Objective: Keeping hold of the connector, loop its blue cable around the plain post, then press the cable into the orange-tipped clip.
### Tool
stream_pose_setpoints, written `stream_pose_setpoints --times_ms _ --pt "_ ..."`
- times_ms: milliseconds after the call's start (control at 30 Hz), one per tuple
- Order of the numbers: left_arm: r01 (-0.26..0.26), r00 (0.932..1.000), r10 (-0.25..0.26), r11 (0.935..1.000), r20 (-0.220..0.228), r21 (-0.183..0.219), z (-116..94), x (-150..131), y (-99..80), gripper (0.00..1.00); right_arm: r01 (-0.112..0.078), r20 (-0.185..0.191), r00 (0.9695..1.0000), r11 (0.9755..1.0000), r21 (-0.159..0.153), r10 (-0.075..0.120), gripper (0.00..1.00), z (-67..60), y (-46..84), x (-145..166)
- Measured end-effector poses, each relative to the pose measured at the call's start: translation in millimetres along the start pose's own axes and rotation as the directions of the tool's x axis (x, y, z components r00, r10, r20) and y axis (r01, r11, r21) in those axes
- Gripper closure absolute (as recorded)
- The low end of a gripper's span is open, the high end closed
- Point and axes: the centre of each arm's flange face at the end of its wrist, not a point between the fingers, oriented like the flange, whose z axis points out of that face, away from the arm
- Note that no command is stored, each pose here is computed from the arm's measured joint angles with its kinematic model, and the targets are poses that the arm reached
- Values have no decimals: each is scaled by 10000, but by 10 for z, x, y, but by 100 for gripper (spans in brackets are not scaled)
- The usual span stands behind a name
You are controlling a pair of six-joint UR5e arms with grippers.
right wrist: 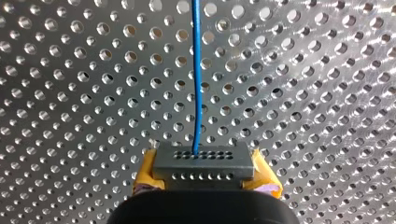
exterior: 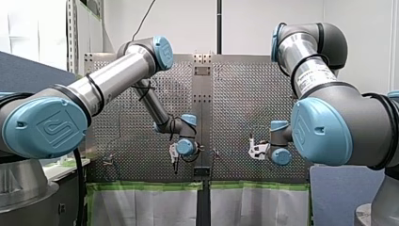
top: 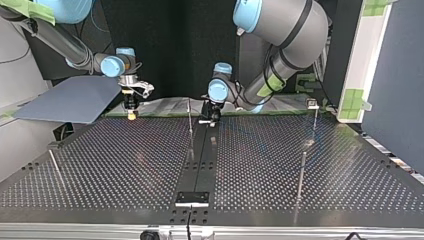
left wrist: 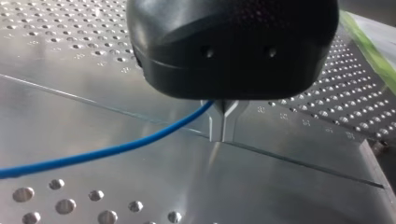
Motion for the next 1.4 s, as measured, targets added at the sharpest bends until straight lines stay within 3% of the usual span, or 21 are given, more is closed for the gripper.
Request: stream_pose_setpoints --times_ms 200,333,500,767,867,1000,1167,1233,1267,1300,1333,1400 --pt "41 10000 -41 10000 9 -11 7 -7 12 98 -6 -7 10000 9999 -149 6 100 32 58 5" --pt "57 10000 -57 10000 20 -25 12 -11 22 98 -16 -13 10000 10000 -20 16 100 68 62 2" --pt "39 10000 -38 10000 18 -64 18 -13 38 98 41 276 9996 9998 186 -46 100 120 40 -135" --pt "28 10000 -27 9999 22 -117 29 -21 69 98 156 695 9974 9997 205 -170 100 187 70 -268" --pt "33 10000 -32 9999 40 -126 35 -26 77 95 147 588 9981 9997 198 -159 100 220 79 -248" --pt "17 10000 -17 9999 49 -134 40 -29 87 78 134 443 9989 9997 183 -142 100 252 90 -228" --pt "-11 10000 11 10000 -12 79 43 -26 74 75 128 392 9991 9998 176 -135 100 267 96 -220" --pt "-32 10000 33 9999 -74 138 40 -23 73 69 125 402 9991 9998 176 -132 100 268 96 -221" --pt "-52 9999 54 9999 -120 160 36 -18 73 57 124 409 9991 9998 177 -131 100 268 96 -221" --pt "-80 9998 82 9998 -159 169 32 -14 73 35 122 419 9990 9998 178 -129 100 267 95 -222" --pt "-141 9996 144 9998 -229 167 26 -7 75 35 120 429 9990 9998 183 -128 100 265 93 -223" --pt "-269 9990 273 9995 -349 144 12 4 80 3 118 442 9989 9998 185 -126 100 263 91 -227"
